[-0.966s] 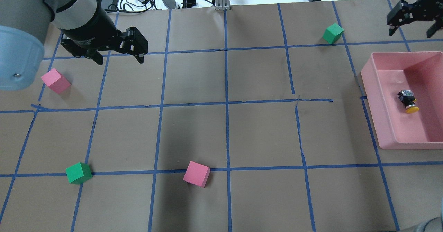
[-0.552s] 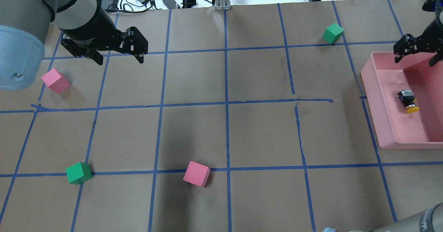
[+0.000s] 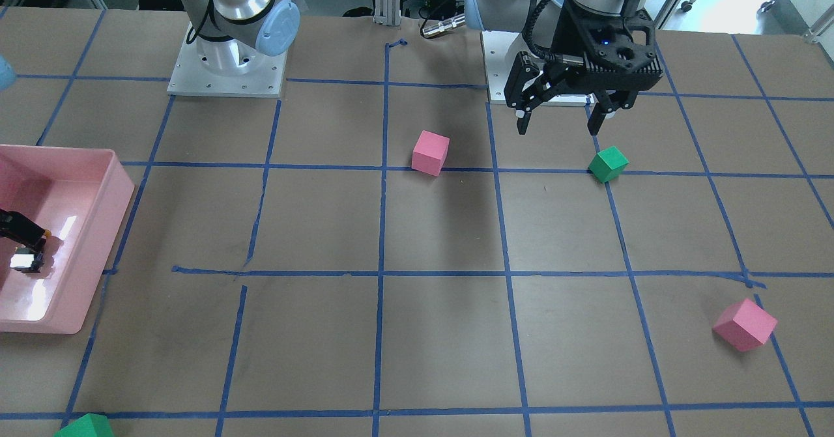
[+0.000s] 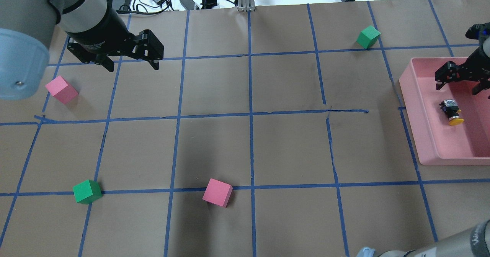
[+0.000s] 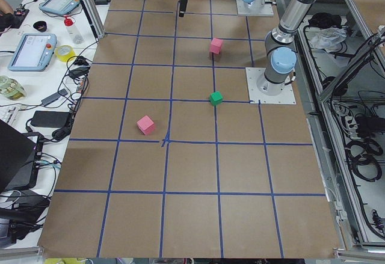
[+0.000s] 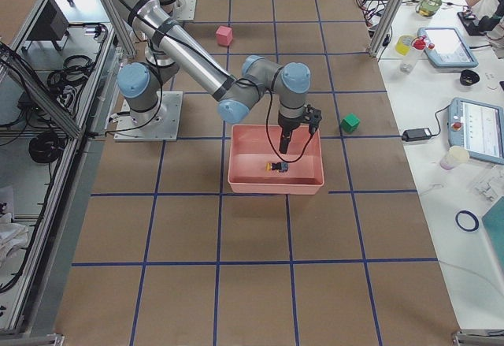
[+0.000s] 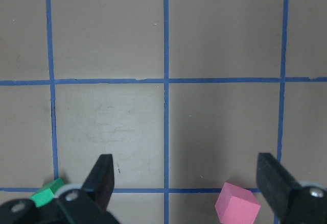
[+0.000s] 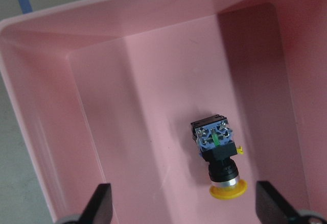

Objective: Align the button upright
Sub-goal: 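Lower the right gripper into the bin and grasp the button's black body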

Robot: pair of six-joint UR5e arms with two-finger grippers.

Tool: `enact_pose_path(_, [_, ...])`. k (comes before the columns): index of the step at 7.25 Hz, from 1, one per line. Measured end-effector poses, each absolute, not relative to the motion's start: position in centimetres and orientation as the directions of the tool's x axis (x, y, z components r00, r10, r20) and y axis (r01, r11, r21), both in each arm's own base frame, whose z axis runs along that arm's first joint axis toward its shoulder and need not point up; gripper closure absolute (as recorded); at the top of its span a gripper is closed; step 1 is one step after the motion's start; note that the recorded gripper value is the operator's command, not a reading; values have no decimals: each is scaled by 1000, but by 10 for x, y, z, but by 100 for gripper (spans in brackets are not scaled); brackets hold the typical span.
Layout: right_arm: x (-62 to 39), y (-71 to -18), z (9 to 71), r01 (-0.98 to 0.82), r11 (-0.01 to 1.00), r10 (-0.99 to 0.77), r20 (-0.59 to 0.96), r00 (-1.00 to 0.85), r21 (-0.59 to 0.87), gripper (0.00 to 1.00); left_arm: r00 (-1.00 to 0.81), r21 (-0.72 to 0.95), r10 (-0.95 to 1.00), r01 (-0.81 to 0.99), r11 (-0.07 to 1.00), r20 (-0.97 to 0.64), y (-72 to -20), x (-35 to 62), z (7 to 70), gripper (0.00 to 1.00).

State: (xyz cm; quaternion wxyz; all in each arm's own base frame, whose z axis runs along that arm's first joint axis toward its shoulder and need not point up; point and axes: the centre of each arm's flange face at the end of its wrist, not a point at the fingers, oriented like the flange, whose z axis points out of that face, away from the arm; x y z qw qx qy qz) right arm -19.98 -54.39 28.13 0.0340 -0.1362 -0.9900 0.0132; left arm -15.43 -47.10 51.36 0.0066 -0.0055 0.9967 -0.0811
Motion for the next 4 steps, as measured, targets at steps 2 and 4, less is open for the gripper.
enact_pose_path(2, [-203,-542,277,248,968,250,63,-966,-30,0,-1000,-162,-13,-11,987,-12,-471,-154,514,0])
enact_pose_path(4, [-211,-539,275,240,970,241,54,-969,-28,0,-1000,-163,-13,-11,987,-13,-471,-154,514,0])
